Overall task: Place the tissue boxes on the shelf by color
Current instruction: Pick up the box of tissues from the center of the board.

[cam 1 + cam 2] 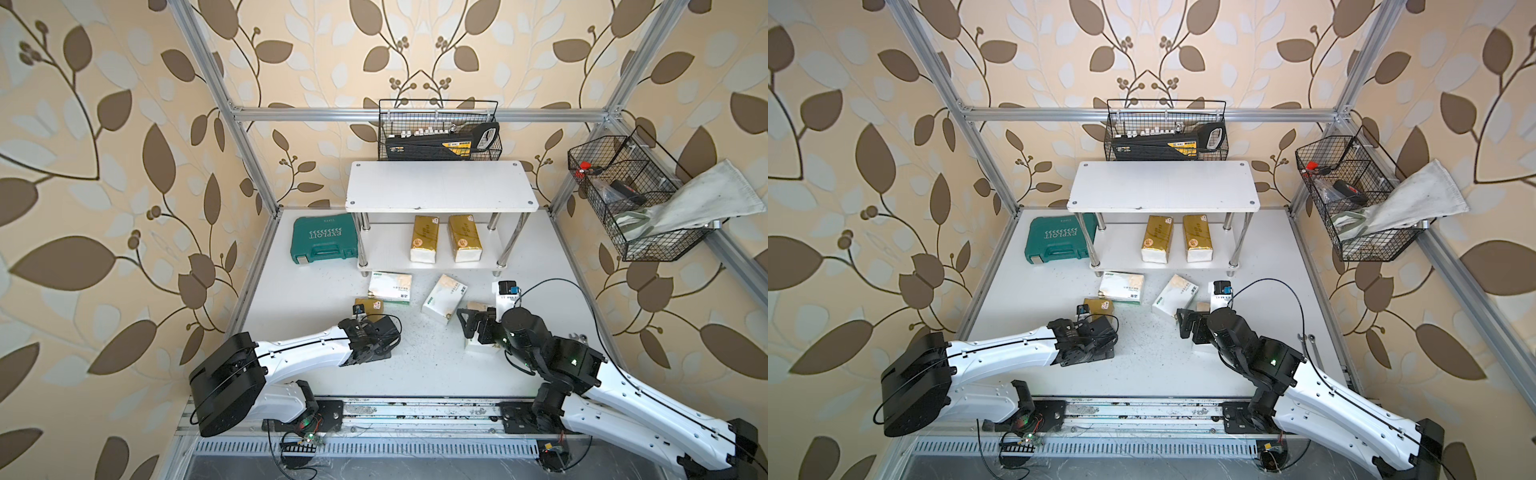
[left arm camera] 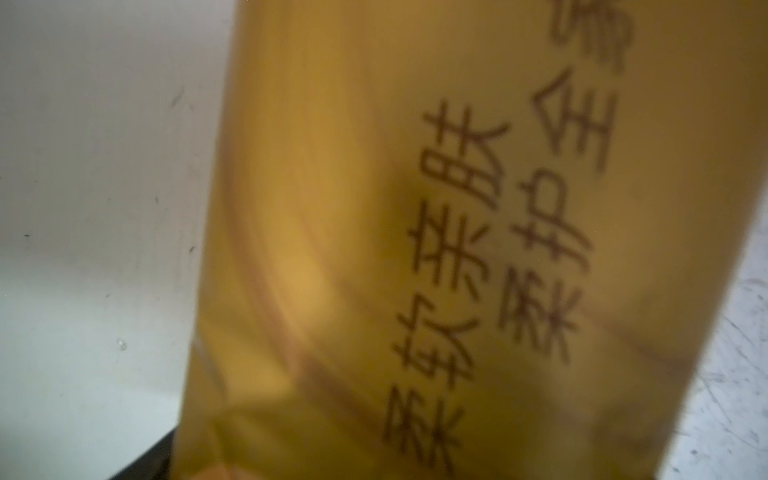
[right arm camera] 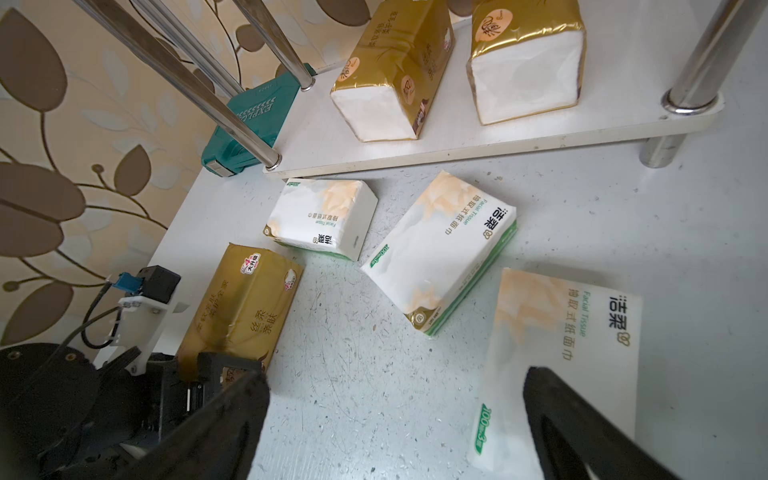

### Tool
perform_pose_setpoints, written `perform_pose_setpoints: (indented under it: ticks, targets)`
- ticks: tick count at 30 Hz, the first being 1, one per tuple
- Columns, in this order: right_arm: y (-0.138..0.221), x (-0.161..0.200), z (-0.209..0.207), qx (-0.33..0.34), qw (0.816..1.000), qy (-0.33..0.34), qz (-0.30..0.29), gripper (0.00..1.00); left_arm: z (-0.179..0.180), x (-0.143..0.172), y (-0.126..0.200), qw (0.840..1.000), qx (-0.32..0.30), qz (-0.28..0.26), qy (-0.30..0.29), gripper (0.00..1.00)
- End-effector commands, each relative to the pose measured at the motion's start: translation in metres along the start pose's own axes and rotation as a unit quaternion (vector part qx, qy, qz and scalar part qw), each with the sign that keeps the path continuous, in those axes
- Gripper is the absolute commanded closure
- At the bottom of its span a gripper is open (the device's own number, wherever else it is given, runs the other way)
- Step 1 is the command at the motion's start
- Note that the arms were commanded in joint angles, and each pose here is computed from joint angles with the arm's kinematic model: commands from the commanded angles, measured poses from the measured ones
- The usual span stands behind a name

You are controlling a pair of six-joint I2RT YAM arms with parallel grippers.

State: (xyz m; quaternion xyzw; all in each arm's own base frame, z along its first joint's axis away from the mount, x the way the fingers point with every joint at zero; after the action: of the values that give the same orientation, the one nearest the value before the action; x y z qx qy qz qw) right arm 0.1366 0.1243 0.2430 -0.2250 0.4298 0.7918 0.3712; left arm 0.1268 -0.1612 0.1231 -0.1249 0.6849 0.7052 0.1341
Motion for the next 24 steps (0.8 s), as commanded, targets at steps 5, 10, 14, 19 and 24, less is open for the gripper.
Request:
perform_pose_setpoints:
  ticks: [5,10,14,19,24]
  targets:
    - [0.003,-0.001,-0.001,0.002,1.000,0.002,0.001,0.01,-0.001,0.001,0.005,0.999,0.000,-0.043,-0.005,0.17]
    - [0.002,0.000,-0.001,0.001,1.000,0.001,0.005,0.01,0.004,0.005,0.018,0.999,0.006,-0.049,-0.004,0.25]
    - [0.003,0.000,-0.001,-0.003,1.000,0.000,0.007,0.01,0.012,0.009,0.041,0.998,0.014,-0.057,0.003,0.25]
    - [0.003,0.000,0.001,-0.012,1.000,-0.005,0.013,0.01,0.015,0.003,0.073,0.995,0.046,-0.084,0.007,0.26]
    - [0.002,0.000,0.002,-0.014,1.000,-0.008,0.016,0.01,0.002,-0.018,0.097,0.989,0.064,-0.136,-0.015,0.26]
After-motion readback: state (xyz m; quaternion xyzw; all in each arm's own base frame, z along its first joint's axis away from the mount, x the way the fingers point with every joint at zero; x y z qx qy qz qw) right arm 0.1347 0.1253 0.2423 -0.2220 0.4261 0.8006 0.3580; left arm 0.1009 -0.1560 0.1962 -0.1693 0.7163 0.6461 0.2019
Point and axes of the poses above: each gripper's point midway between its finger pads, its own y axis back along the fingers, its own z axis along the line the jaws close on, x = y × z, the point moved 10 cm from there along y, back along the fingers, and after that the axes turned 10 degrees about -y, right-handed, at the moved point
